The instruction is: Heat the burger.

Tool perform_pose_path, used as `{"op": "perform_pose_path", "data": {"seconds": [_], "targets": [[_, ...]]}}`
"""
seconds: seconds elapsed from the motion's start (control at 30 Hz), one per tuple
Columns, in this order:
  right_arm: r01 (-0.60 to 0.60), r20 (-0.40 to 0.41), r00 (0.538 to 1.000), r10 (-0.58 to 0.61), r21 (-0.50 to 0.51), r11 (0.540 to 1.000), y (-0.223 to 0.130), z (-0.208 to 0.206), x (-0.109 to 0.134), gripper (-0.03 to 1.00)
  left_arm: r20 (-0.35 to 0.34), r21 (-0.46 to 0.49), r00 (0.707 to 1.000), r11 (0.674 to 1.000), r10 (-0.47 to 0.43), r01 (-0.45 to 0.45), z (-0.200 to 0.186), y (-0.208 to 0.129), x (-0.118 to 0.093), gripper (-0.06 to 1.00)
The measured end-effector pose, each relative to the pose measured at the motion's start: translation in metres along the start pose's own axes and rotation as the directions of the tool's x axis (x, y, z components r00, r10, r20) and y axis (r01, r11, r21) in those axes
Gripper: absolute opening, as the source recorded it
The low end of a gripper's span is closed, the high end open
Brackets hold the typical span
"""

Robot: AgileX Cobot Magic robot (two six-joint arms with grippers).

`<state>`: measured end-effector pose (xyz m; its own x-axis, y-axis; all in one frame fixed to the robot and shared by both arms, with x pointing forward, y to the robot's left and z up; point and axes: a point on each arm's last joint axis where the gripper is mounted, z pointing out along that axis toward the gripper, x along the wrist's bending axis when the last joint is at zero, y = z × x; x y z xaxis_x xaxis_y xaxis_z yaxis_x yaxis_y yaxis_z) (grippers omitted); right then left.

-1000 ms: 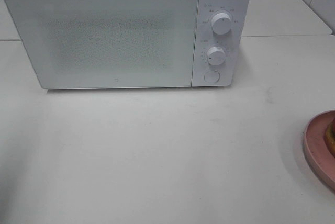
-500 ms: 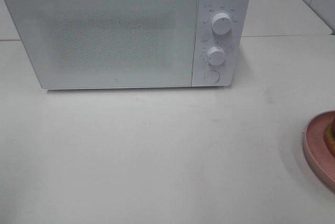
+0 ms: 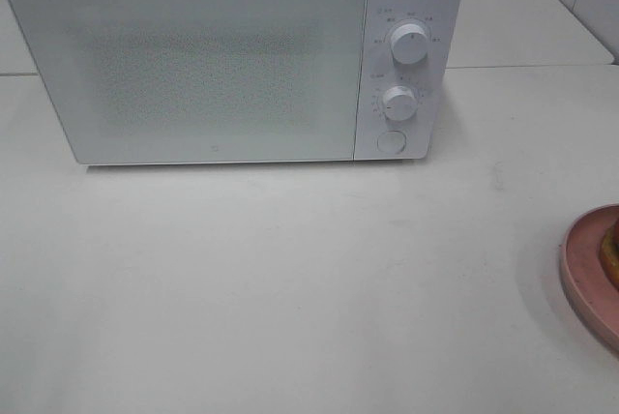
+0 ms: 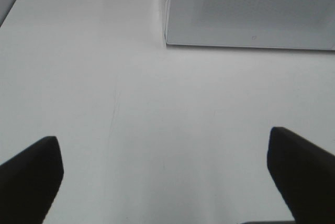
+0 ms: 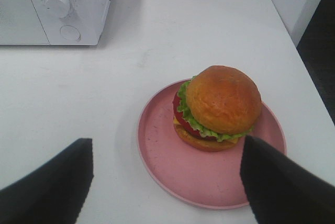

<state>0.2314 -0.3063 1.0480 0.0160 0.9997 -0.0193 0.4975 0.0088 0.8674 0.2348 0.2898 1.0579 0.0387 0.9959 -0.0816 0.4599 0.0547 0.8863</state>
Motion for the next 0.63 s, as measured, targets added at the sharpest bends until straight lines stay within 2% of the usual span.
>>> {"op": "perform_pose_path", "data": {"seconds": [0.07, 0.63], "targets": [[0.000, 0.000, 1.000, 0.000, 0.000, 1.000, 0.0000, 0.0000, 0.0000, 0.75, 0.001, -0.024, 1.000, 1.000, 0.004, -0.004, -0.0033, -0.0019, -0.0004, 0.99], [0.000, 0.000, 1.000, 0.000, 0.000, 1.000, 0.0000, 0.0000, 0.0000, 0.75, 0.001, -0.021, 1.000, 1.000, 0.003, -0.003, -0.0024, -0.0030, -0.0003, 0.99]]}}
